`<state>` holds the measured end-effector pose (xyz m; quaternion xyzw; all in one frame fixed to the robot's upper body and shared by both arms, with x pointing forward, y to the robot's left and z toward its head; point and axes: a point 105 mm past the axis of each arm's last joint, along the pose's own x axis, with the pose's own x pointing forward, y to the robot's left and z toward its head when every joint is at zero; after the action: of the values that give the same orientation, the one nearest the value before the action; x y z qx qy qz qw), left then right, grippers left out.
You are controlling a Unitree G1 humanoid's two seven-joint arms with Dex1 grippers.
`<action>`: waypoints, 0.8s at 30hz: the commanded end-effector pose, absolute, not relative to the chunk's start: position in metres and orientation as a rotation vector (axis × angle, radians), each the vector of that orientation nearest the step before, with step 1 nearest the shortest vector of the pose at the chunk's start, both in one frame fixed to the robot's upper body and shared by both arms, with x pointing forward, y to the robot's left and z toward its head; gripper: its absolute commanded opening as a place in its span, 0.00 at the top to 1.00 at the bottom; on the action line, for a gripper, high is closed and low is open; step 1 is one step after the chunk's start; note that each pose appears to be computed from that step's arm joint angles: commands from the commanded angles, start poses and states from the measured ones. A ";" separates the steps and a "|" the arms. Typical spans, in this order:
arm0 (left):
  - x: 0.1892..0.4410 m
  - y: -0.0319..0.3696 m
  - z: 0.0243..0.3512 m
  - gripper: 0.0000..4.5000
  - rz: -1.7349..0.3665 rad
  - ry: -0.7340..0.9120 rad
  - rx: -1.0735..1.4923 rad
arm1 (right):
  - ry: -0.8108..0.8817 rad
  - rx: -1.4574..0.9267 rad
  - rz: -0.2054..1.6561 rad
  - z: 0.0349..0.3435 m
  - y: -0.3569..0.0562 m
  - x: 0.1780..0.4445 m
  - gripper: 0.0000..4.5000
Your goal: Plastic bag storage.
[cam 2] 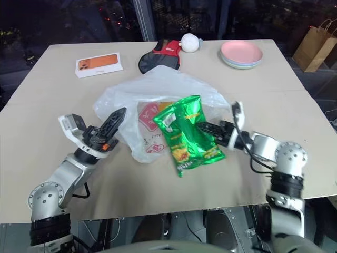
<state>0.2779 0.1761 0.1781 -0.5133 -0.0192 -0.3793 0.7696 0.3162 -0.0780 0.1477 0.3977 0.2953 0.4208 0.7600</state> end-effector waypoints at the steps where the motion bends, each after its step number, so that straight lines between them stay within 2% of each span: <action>1: 0.275 0.176 0.188 1.00 -0.856 -0.076 -1.087 | 0.714 0.868 0.916 0.151 -0.073 0.316 0.98; 5: 0.274 0.175 0.191 1.00 -0.867 -0.091 -1.079 | 0.795 0.838 0.922 0.141 -0.069 0.306 0.98; 10: 0.272 0.171 0.191 1.00 -0.882 -0.090 -1.074 | 0.793 0.858 0.936 0.154 -0.059 0.311 0.98; 16: 0.266 0.162 0.186 1.00 -0.910 -0.059 -1.068 | 0.778 0.965 0.832 0.174 -0.045 0.338 0.98; 21: 0.264 0.159 0.185 1.00 -0.926 -0.053 -1.058 | 0.790 1.017 0.700 0.177 -0.042 0.357 0.98; 24: 0.264 0.158 0.184 1.00 -0.930 -0.049 -1.054 | 0.770 1.079 0.666 0.194 -0.027 0.365 0.98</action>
<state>0.2694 0.1629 0.1759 -0.4986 -0.0137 -0.4051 0.7662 0.3576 -0.0343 0.1629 0.4611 0.3852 0.2972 0.7421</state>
